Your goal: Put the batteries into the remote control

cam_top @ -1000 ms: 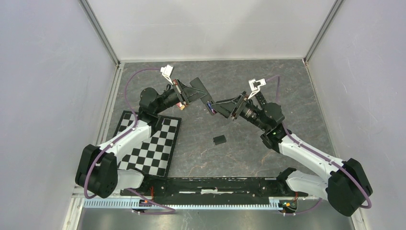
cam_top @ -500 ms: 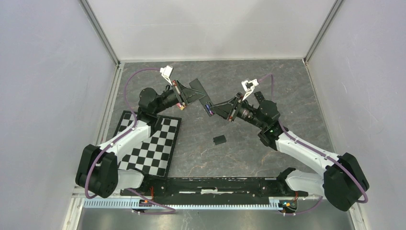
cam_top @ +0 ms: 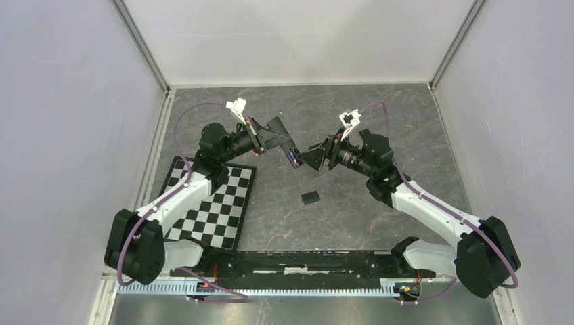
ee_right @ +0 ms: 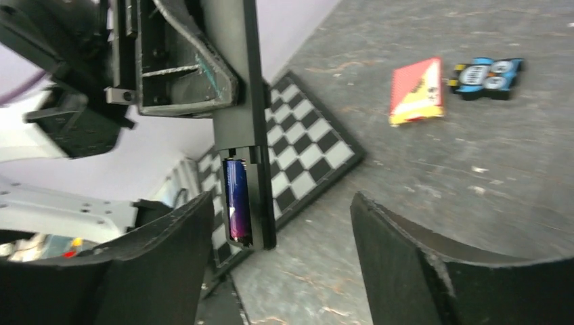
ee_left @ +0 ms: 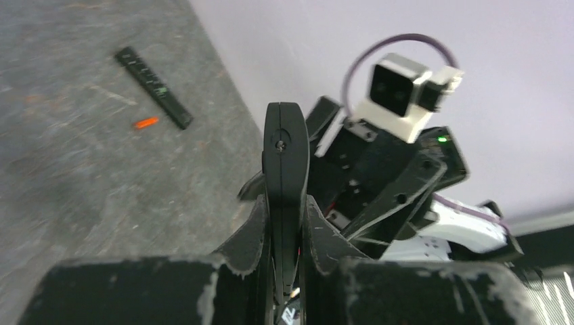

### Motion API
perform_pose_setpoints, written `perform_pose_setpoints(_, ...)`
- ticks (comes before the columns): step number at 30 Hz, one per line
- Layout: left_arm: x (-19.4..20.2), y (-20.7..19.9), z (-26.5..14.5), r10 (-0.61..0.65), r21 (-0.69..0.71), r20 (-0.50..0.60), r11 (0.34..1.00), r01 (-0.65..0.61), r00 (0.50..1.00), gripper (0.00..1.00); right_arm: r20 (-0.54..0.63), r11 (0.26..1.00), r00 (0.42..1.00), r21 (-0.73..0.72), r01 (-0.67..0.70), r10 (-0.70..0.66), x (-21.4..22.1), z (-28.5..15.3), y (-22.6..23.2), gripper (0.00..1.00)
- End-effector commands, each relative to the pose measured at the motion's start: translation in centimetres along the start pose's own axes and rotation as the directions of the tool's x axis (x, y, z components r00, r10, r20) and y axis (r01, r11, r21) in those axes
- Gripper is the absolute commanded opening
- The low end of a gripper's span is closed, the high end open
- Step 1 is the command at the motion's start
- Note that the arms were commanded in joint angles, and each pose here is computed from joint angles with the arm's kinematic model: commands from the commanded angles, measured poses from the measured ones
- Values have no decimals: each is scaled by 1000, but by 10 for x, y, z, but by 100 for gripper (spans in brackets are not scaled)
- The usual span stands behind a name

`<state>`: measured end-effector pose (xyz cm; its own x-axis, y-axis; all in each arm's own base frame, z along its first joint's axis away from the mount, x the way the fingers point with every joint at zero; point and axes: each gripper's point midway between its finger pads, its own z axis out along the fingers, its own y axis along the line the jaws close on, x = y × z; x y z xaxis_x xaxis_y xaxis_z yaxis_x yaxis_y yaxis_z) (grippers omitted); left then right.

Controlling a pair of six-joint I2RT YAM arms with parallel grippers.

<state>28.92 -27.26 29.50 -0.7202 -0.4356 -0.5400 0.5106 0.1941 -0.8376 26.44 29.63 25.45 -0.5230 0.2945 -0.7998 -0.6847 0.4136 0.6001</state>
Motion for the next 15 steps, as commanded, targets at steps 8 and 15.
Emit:
perform_pose_setpoints(8, 2, 58, -36, 96, -320, 56, 944, -73, 994, 2, -92, 688, 985, 706, 167, -145, -38, -75, -141, 78)
perform_pose_setpoints(15, -1, 38, -42, 161, -281, 60, 950, -138, 985, 2, -192, 387, 976, 897, 215, -98, -19, -102, -217, 78)
